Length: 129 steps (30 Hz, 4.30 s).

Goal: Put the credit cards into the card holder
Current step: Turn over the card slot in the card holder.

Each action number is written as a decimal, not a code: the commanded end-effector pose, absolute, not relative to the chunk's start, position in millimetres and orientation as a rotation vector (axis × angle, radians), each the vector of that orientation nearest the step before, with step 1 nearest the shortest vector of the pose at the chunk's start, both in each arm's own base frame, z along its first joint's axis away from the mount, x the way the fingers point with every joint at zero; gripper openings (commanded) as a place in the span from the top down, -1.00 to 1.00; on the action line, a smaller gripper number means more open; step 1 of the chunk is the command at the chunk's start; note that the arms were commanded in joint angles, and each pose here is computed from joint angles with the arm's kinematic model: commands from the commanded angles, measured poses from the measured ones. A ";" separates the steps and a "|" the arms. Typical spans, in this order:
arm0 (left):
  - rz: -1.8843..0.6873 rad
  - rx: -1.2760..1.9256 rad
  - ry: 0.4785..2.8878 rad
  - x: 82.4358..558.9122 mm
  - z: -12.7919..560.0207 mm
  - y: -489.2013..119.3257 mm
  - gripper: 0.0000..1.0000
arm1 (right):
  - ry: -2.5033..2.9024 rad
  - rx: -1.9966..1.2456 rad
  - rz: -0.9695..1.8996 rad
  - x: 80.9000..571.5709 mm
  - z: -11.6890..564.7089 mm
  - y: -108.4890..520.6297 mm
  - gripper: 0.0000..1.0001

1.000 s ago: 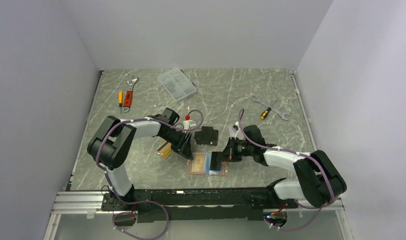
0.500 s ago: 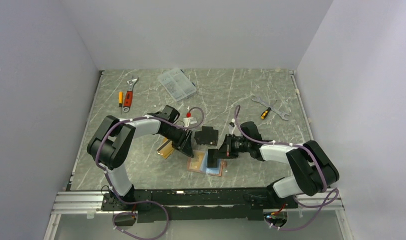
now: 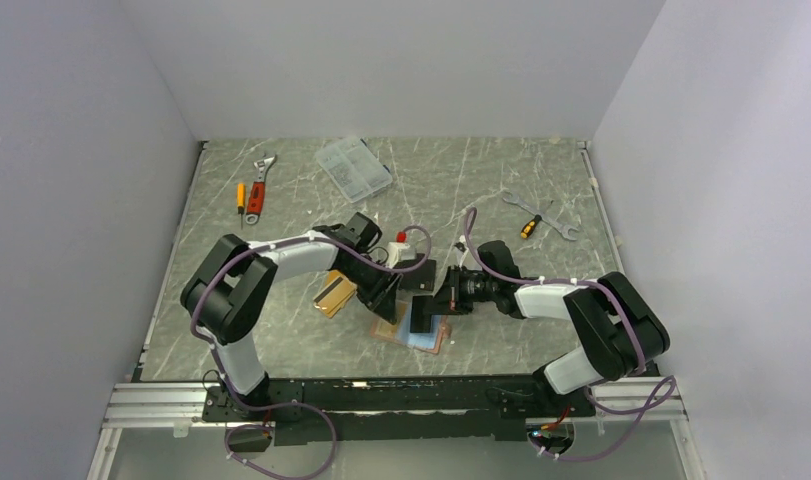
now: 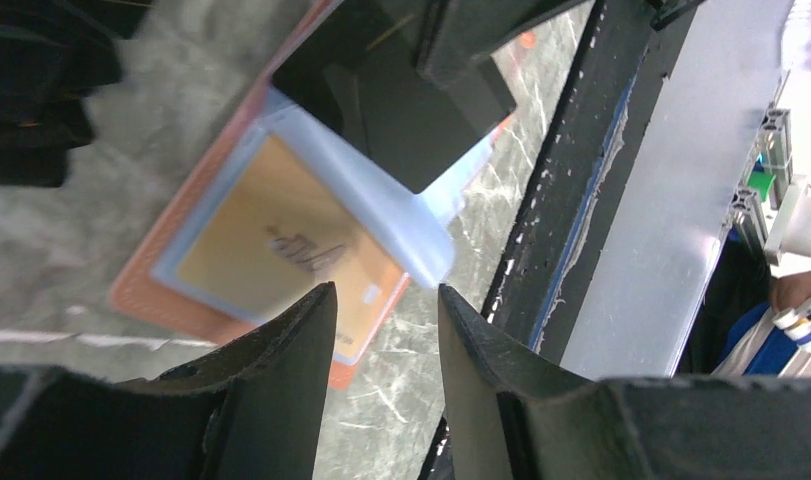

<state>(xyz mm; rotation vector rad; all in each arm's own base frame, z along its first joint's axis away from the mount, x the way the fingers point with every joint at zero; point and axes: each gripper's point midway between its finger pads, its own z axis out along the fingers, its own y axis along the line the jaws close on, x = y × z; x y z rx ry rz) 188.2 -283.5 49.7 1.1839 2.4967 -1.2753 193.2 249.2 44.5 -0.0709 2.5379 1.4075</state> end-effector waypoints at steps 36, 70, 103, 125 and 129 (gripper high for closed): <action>-0.675 1.386 2.706 185.7 -22.4 -278.7 0.27 | 2.437 -0.082 1.415 198.0 64.3 243.7 1.00; -0.865 1.287 2.744 180.7 -12.0 -275.1 0.32 | 2.557 -0.009 1.475 154.1 41.5 222.1 1.00; -1.033 1.118 2.632 217.0 39.9 -267.5 -0.42 | 2.503 -0.165 1.557 175.7 66.0 251.7 1.00; -0.979 1.088 2.645 216.7 28.2 -252.6 -0.31 | 2.591 -0.192 1.540 169.4 59.2 263.2 1.00; -0.935 1.100 2.679 216.3 20.6 -253.5 -0.22 | 2.637 -0.209 1.563 153.8 49.5 263.1 1.00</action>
